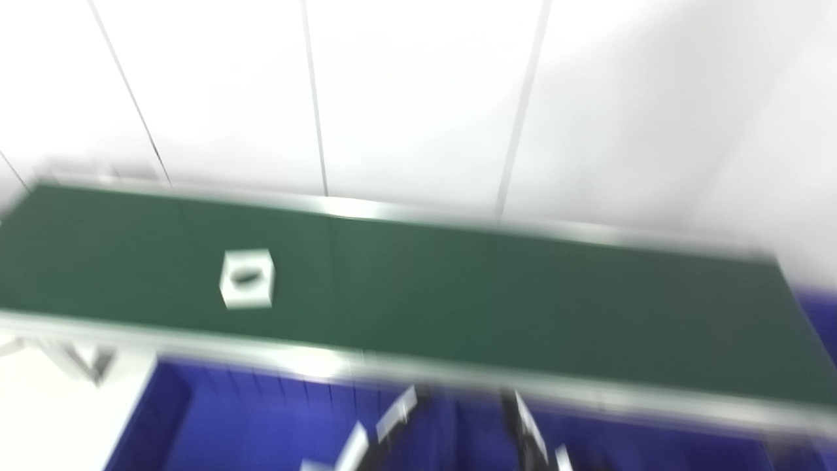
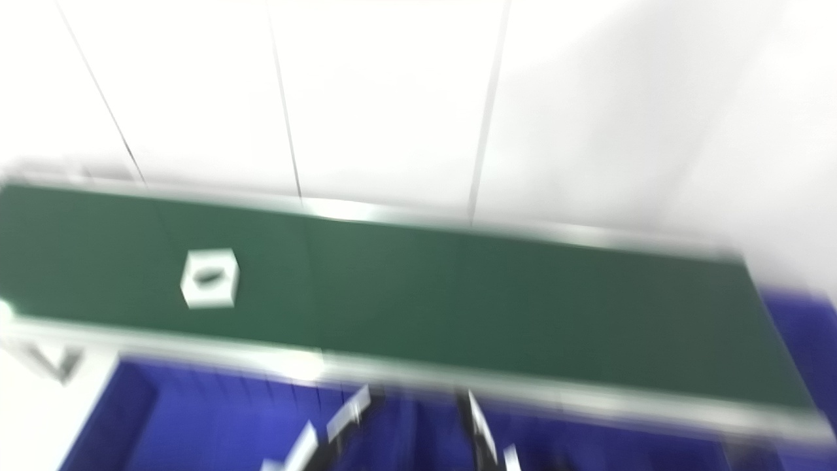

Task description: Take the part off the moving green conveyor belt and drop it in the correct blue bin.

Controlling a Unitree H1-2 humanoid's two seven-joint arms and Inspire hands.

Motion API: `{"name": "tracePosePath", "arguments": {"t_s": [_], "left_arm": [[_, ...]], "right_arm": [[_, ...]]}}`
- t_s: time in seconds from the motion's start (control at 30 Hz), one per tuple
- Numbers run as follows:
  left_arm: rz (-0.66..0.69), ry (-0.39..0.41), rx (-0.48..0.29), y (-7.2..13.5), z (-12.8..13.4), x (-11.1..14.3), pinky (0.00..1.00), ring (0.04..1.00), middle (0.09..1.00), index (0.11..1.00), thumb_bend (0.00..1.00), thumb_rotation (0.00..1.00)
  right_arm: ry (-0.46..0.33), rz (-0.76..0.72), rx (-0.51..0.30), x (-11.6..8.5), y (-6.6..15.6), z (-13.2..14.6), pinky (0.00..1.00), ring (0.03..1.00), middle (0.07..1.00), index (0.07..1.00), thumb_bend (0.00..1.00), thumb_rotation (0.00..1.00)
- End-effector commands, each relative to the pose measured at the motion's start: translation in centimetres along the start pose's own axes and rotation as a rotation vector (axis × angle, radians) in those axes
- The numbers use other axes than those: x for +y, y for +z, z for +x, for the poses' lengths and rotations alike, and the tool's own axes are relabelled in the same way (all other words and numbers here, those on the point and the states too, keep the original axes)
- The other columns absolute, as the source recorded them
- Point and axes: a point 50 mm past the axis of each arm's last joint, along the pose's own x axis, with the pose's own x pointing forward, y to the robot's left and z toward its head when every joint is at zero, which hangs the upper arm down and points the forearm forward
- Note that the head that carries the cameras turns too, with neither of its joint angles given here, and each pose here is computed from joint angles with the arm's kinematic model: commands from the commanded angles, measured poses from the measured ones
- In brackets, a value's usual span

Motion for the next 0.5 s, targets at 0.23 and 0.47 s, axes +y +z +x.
{"name": "tracePosePath", "arguments": {"t_s": [0.23, 0.47], "left_arm": [[0.023, 0.008, -0.059, 0.3, 1.8, -1.4, 0.84, 0.888, 0.894, 0.880, 0.86, 0.86], [0.035, 0.016, -0.066, 0.2, 2.1, -1.9, 0.84, 0.875, 0.886, 0.871, 0.86, 0.88]], "right_arm": [[-0.023, 0.001, -0.050, -1.4, 0.1, 0.8, 1.00, 0.976, 0.976, 0.980, 0.94, 1.00], [-0.022, 0.020, -0.042, -1.9, 0.0, 0.8, 1.00, 0.981, 0.987, 0.997, 0.91, 1.00]]}}
